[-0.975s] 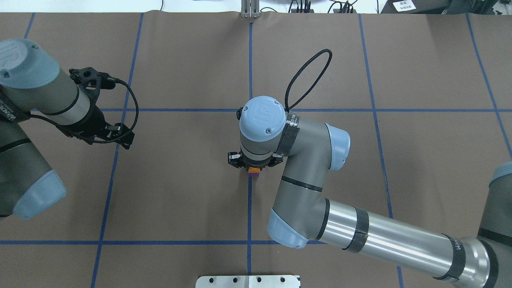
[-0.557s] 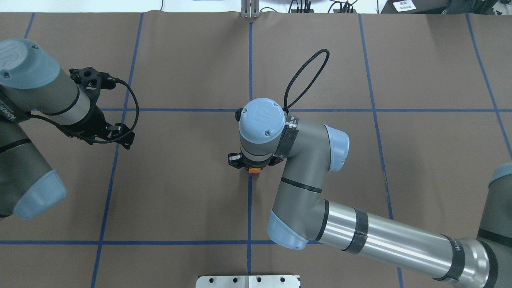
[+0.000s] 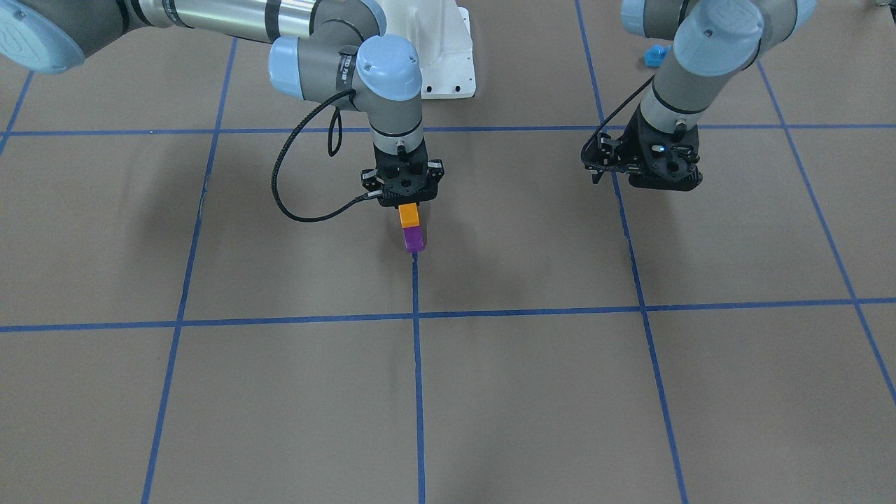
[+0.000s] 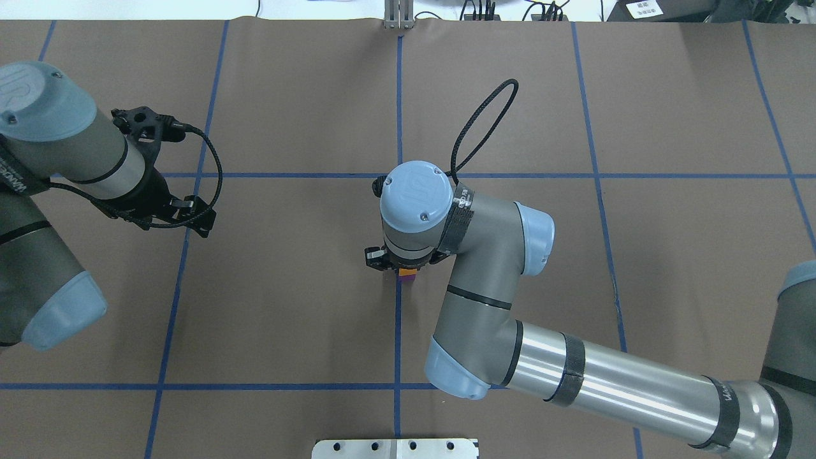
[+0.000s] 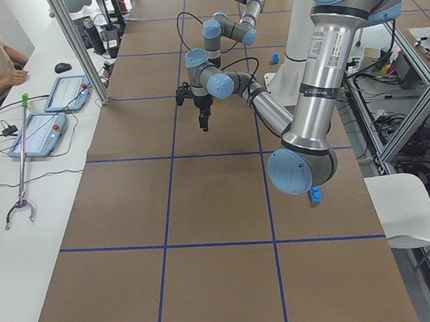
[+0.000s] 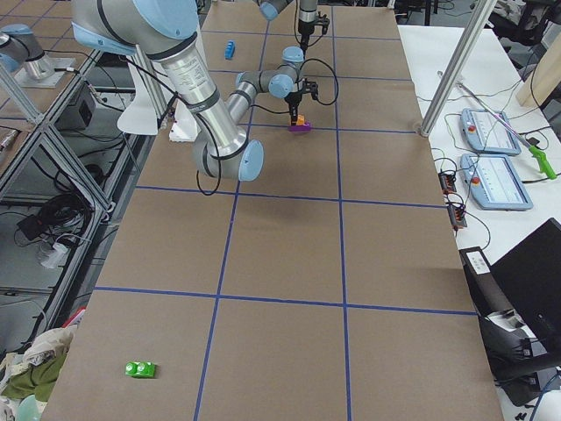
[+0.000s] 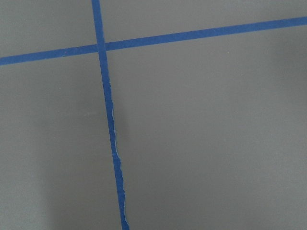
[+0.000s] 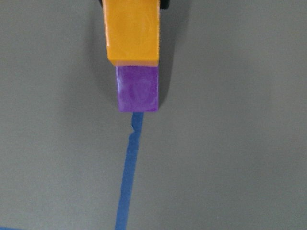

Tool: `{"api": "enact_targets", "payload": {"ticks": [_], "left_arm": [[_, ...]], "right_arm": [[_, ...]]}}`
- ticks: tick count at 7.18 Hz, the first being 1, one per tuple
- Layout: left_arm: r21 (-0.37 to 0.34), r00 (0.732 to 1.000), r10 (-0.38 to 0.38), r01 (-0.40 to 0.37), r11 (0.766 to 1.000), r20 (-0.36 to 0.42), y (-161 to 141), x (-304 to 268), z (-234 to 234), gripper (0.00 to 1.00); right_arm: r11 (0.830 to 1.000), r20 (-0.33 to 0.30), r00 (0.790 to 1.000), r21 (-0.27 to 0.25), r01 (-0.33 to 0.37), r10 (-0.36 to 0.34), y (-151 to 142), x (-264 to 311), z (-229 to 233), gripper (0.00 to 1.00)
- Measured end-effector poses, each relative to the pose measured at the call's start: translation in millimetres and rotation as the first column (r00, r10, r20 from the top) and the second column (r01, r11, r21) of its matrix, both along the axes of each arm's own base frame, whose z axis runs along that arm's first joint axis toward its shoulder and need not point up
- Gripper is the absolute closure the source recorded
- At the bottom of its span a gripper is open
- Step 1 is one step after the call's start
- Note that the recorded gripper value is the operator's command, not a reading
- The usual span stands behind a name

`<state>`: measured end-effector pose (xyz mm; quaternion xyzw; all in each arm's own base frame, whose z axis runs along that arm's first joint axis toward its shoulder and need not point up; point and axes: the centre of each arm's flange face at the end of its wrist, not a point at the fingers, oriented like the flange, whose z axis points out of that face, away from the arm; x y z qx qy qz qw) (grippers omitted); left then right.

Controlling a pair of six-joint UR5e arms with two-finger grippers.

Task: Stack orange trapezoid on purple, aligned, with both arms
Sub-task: 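Align and lower the orange block onto the purple block with the right gripper, then open the right gripper and lift it away from the stack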

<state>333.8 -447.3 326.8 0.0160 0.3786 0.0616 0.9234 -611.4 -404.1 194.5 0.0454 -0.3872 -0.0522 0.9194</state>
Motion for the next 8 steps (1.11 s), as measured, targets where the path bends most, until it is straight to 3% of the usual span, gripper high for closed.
{"api": "enact_targets", "payload": {"ticks": [5,8], "left_arm": [[0.002,1.000,-0.002,0.002,1.000,-0.001,0,0,-2,0.00],[0.010,1.000,-0.002,0.002,1.000,-0.009,-1,-7,-3,0.00]], "right_arm": [[1.000,0.019,1.000,0.005,-0.004,0.004,-4,8,-7,0.00],[0.999,0.057,0.998,-0.040,-0.024,0.027,-17,84,-21,0.00]]}}
